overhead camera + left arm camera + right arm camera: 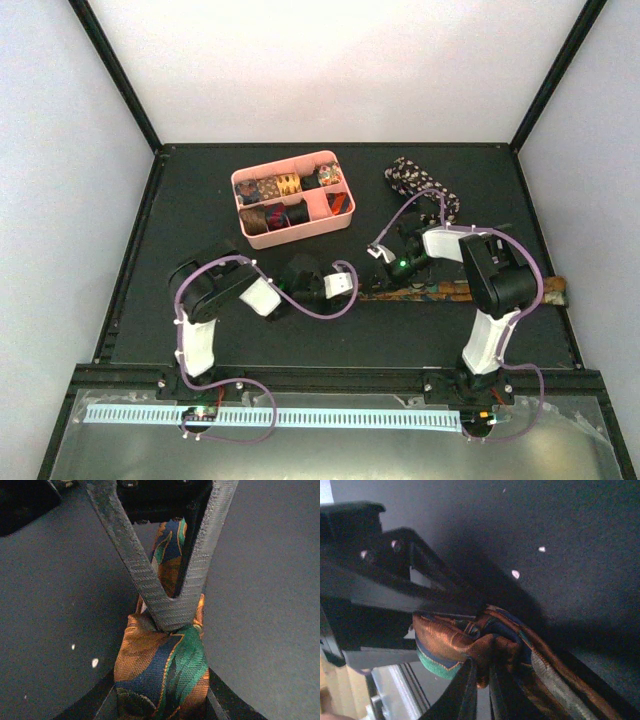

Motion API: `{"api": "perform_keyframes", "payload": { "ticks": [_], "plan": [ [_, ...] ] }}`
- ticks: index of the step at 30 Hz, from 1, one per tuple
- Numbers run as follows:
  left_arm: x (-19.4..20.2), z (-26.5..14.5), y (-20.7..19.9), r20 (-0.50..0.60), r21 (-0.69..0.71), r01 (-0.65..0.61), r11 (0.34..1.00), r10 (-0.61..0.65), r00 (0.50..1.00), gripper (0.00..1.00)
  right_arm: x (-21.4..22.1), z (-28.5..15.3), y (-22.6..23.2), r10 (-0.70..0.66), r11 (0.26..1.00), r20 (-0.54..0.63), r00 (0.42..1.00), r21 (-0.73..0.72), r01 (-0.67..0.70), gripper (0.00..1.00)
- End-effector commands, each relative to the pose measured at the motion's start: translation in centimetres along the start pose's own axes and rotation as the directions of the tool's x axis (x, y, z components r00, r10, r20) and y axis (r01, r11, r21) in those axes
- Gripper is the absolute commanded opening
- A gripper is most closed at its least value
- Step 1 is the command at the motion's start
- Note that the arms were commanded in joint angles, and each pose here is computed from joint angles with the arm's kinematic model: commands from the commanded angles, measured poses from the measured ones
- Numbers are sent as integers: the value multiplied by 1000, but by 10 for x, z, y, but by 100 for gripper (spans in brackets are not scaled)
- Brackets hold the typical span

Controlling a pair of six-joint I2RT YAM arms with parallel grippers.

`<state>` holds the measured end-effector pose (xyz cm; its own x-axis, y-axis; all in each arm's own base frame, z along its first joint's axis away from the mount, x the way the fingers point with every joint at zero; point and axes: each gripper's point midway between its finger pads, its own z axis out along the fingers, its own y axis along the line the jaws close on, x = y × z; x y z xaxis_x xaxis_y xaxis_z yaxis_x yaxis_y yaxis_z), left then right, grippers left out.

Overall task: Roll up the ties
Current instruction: Roll the tie at the center of the board.

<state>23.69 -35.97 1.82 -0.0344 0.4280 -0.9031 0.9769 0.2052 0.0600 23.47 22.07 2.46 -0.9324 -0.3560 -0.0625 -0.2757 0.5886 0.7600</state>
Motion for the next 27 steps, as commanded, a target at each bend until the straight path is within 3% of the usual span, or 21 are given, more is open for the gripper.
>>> {"api": "perform_keyframes", "payload": {
  "ticks": [1, 7, 13, 18, 19, 22, 23, 27],
  "plan": [
    [21, -9, 2, -237, -17, 21, 1000, -24, 971, 28, -17, -5, 6, -46, 999, 42, 998, 2, 46, 14],
    [41, -17, -3, -356, -13, 29, 999, -32, 934, 27, -14, -28, 35, -143, 990, 79, 987, -3, 143, 47],
    [38, -13, -4, -369, -2, 3, 1000, -3, 929, 27, -13, -15, 34, -120, 993, 49, 992, -4, 120, 51],
    [39, -13, -3, -384, -3, -2, 1000, 1, 923, 27, -12, -1, 23, -76, 997, 3, 997, 14, 76, 41],
    [40, -13, -3, -387, -3, -1, 1000, 0, 922, 27, -12, -1, 20, -75, 997, 1, 997, 31, 75, 36],
    [41, -13, -4, -387, -4, 5, 1000, -6, 922, 27, -12, -2, 15, -75, 995, 3, 997, 59, 75, 6],
    [40, -13, -4, -384, -4, 7, 1000, -8, 923, 27, -12, -3, 13, -74, 995, 6, 997, 68, 73, 2],
    [33, -11, 0, -348, -22, 7, 1000, -14, 937, 35, -7, -7, 0, -50, 993, 5, 999, 107, 49, 2]
  ]
}}
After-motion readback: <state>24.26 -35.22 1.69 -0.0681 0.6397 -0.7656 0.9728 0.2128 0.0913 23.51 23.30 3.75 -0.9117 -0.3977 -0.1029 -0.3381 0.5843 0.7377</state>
